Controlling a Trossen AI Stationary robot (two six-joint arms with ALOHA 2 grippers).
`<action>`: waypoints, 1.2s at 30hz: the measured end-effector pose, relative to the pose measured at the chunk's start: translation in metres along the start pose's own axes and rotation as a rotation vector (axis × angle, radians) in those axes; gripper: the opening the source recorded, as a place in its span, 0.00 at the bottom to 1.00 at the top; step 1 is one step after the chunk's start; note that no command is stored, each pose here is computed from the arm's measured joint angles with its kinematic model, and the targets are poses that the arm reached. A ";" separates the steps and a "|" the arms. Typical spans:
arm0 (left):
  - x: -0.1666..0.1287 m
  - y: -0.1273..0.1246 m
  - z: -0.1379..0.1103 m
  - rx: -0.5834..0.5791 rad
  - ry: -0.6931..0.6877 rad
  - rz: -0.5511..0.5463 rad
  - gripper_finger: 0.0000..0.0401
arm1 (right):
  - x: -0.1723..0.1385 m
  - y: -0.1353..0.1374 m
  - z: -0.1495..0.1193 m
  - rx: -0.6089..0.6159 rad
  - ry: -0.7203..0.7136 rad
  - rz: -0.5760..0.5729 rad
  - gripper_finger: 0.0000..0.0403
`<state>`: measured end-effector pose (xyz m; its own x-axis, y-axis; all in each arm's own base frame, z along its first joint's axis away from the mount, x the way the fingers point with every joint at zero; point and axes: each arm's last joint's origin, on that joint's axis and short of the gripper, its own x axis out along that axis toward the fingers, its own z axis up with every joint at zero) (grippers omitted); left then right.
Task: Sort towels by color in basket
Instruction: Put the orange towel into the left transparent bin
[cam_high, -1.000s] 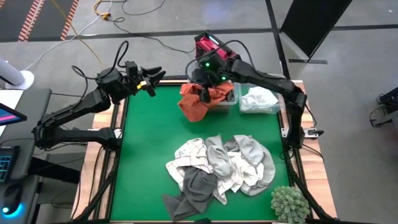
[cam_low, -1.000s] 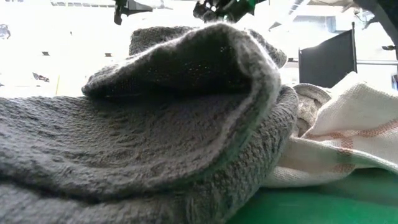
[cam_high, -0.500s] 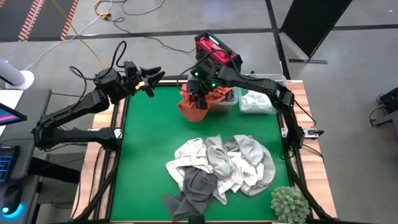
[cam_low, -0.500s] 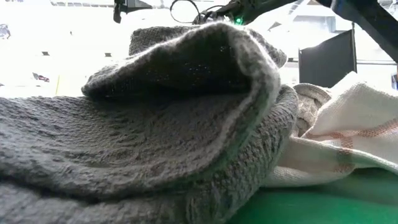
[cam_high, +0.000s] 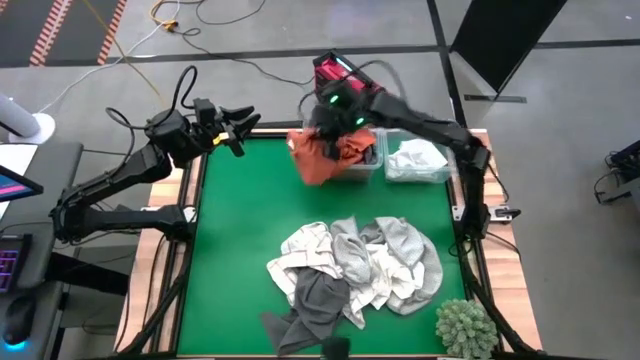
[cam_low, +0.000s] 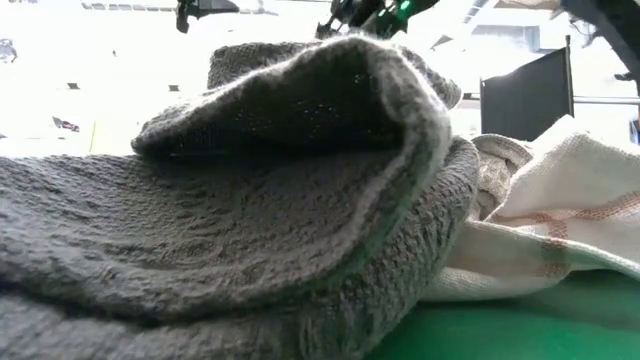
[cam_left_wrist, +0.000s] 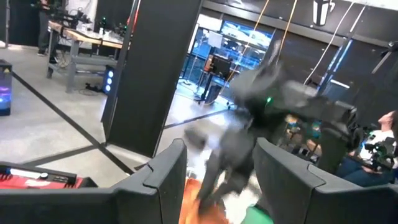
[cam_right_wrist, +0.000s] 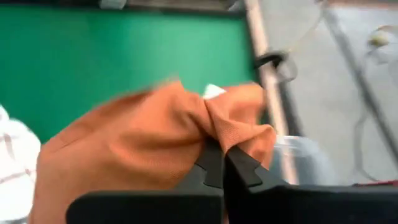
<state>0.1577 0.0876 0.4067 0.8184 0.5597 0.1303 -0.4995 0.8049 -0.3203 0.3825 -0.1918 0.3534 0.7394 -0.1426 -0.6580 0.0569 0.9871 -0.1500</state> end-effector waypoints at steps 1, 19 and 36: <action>0.000 0.000 0.000 0.000 0.003 0.001 0.44 | -0.013 -0.004 0.002 0.010 -0.015 -0.028 0.04; -0.001 0.001 -0.003 0.012 0.035 0.014 0.44 | 0.002 -0.020 -0.094 0.181 0.432 -0.102 0.04; -0.001 0.001 -0.004 0.013 0.044 0.016 0.44 | 0.010 -0.022 -0.107 0.409 0.419 -0.133 0.26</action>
<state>0.1574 0.0874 0.4024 0.8215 0.5640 0.0841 -0.5164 0.7984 -0.3097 0.3166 -0.2230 0.2716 0.3855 -0.2018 -0.9004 0.4459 0.8950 -0.0097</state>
